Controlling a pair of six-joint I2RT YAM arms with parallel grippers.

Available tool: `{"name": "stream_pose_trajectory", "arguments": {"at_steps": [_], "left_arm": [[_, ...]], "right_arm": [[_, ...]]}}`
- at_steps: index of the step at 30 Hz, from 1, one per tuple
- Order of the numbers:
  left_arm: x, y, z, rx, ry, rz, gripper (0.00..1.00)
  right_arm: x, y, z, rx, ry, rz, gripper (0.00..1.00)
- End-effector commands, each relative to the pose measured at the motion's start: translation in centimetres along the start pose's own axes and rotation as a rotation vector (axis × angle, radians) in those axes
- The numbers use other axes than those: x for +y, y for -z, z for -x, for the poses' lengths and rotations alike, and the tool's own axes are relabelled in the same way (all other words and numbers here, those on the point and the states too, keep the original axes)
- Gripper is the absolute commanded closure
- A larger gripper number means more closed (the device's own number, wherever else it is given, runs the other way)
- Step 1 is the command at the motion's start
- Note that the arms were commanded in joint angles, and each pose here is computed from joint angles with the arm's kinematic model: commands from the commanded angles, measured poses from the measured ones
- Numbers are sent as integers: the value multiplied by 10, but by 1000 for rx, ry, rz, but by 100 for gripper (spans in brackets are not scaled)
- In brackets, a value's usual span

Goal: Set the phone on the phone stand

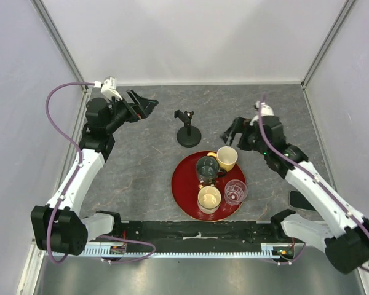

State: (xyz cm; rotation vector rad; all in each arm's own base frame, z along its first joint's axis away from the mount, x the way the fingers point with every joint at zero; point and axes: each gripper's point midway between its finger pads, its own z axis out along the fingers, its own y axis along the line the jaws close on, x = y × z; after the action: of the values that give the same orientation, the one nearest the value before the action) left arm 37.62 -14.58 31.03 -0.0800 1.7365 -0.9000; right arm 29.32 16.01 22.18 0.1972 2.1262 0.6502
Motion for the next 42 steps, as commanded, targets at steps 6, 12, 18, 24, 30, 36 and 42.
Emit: {"name": "stream_pose_trajectory", "arguments": {"at_steps": [6,12,18,24,30,36,42], "left_arm": [[7,2,23,-53,29,60,2],[15,-1,20,-40,59,71,2],[19,-3,19,-22,88,67,2],[21,-4,18,-16,97,70,2],[24,-5,18,-14,95,81,2],[29,-5,18,-10,108,90,2],[36,-9,17,31,227,37,5]], "right_arm": [[98,-62,10,-71,317,193,2],[114,-97,6,-96,357,112,2],[130,-130,1,-82,383,96,19],[137,-152,-3,-78,415,80,30],[137,-165,-8,-59,460,60,49],[141,-167,-15,-26,522,102,93],[183,-136,-49,82,654,454,100]]}}
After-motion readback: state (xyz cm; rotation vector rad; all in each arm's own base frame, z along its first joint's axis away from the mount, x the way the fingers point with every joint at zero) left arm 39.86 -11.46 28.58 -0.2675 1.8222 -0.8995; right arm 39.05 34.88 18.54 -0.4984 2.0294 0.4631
